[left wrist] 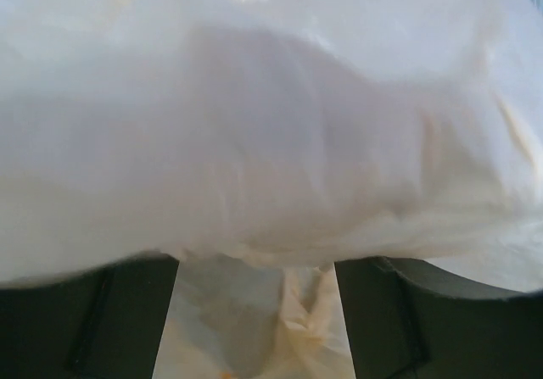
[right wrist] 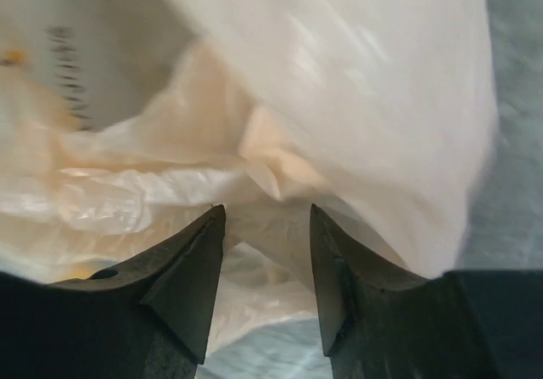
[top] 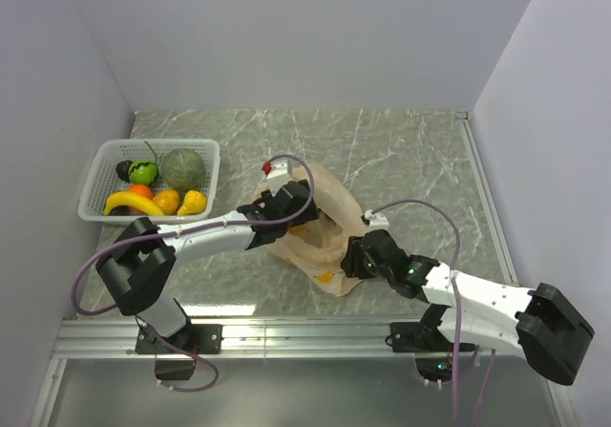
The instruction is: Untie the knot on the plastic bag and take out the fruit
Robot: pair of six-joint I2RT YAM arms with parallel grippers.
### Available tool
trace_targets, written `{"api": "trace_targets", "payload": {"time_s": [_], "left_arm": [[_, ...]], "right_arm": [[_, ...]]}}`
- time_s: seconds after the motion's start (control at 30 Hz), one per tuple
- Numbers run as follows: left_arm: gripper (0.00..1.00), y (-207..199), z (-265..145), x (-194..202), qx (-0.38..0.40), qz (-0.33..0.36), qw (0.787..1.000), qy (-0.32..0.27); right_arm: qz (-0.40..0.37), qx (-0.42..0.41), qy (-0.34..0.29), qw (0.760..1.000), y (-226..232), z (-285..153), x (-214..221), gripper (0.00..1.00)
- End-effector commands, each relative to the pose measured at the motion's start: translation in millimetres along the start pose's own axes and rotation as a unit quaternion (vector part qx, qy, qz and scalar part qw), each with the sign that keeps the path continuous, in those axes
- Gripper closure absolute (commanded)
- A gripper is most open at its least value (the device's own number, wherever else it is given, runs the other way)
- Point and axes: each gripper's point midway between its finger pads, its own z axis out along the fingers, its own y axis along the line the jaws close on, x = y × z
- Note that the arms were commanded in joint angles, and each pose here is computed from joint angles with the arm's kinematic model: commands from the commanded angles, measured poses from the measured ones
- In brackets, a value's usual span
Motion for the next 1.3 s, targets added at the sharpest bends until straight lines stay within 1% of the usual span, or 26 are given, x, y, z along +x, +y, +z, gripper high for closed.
{"api": "trace_targets", "payload": {"time_s": [0.0,0.03,0.07,0.1,0.13,0.2,0.23,0.27,0.3,0.33,0.4,0.43,0.47,0.53,0.6,0.67,0.7,0.73,0.8,0.83,0.93,1.0,1.07,1.13,1.2,1.27], "left_arm": [[0.25,8,11,-19,-0.006,-0.042,0.999,-0.033],[0.25,16,14,-27,-0.014,-0.055,0.998,-0.039],[0.25,23,16,-25,-0.019,-0.058,0.998,-0.033],[0.25,24,20,-40,-0.012,-0.080,0.995,-0.050],[0.25,26,19,-45,-0.008,-0.087,0.995,-0.053],[0.25,30,19,-54,-0.003,-0.087,0.995,-0.056],[0.24,25,17,-61,0.009,-0.083,0.995,-0.063],[0.23,19,15,-65,0.019,-0.075,0.995,-0.064],[0.22,12,12,-64,0.038,-0.054,0.996,-0.053],[0.18,1,6,-70,0.061,-0.048,0.996,-0.053],[0.14,-15,-5,-63,0.099,-0.017,0.995,-0.030],[0.09,-21,-16,-66,0.110,-0.006,0.994,-0.029],[0.07,-25,-22,-64,0.116,0.007,0.993,-0.027],[0.04,-39,-46,-60,0.132,0.044,0.990,-0.039],[0.04,-47,-69,-51,0.138,0.068,0.987,-0.043],[0.05,-48,-81,-45,0.132,0.077,0.987,-0.043],[0.07,-55,-91,-39,0.140,0.076,0.986,-0.041],[0.10,-57,-95,-41,0.134,0.070,0.987,-0.049],[0.16,-63,-100,-32,0.134,0.057,0.988,-0.040],[0.21,-67,-101,-34,0.132,0.049,0.989,-0.045],[0.25,-75,-95,-27,0.124,0.053,0.990,-0.045],[0.25,-70,-78,-19,0.092,0.059,0.993,-0.042],[0.25,-70,-66,-23,0.069,0.064,0.994,-0.059],[0.24,-74,-45,-19,0.053,0.071,0.994,-0.062],[0.22,-67,-20,-13,0.031,0.071,0.996,-0.049],[0.21,-70,-8,-15,0.026,0.066,0.997,-0.042]], "right_arm": [[0.037,0.017,-0.026,0.999,-7,2,-11,0.52],[0.039,0.031,-0.021,0.999,-14,1,-7,0.54],[0.044,0.046,-0.026,0.998,-22,1,-6,0.55],[0.047,0.050,-0.032,0.997,-24,-2,-7,0.56],[0.048,0.059,-0.032,0.997,-30,-3,-6,0.57],[0.049,0.069,-0.039,0.996,-36,-6,-6,0.57],[0.051,0.071,-0.041,0.995,-37,-6,-6,0.57],[0.054,0.071,-0.042,0.995,-38,-7,-6,0.57],[0.055,0.072,-0.046,0.995,-38,-8,-8,0.57],[0.055,0.073,-0.047,0.995,-38,-9,-11,0.57],[0.045,0.071,-0.052,0.995,-35,-11,-16,0.57],[0.039,0.064,-0.059,0.995,-30,-13,-23,0.57],[0.021,0.051,-0.067,0.996,-26,-16,-29,0.56],[0.009,0.028,-0.082,0.996,-14,-23,-42,0.55],[-0.005,0.012,-0.107,0.994,-7,-33,-57,0.55],[-0.013,0.003,-0.130,0.991,-1,-43,-72,0.55],[-0.016,0.005,-0.133,0.991,-1,-46,-75,0.55],[-0.017,0.001,-0.139,0.990,2,-49,-79,0.55],[-0.018,0.002,-0.143,0.990,2,-51,-82,0.55],[-0.018,0.001,-0.146,0.989,4,-54,-86,0.55],[-0.020,-0.001,-0.157,0.987,7,-60,-93,0.55],[-0.022,0.005,-0.172,0.985,5,-66,-101,0.55],[-0.023,0.015,-0.188,0.982,2,-72,-108,0.54],[-0.022,0.043,-0.205,0.977,-7,-76,-117,0.50],[-0.019,0.083,-0.210,0.974,-21,-77,-123,0.44],[-0.026,0.098,-0.214,0.972,-22,-79,-134,0.38]]}}
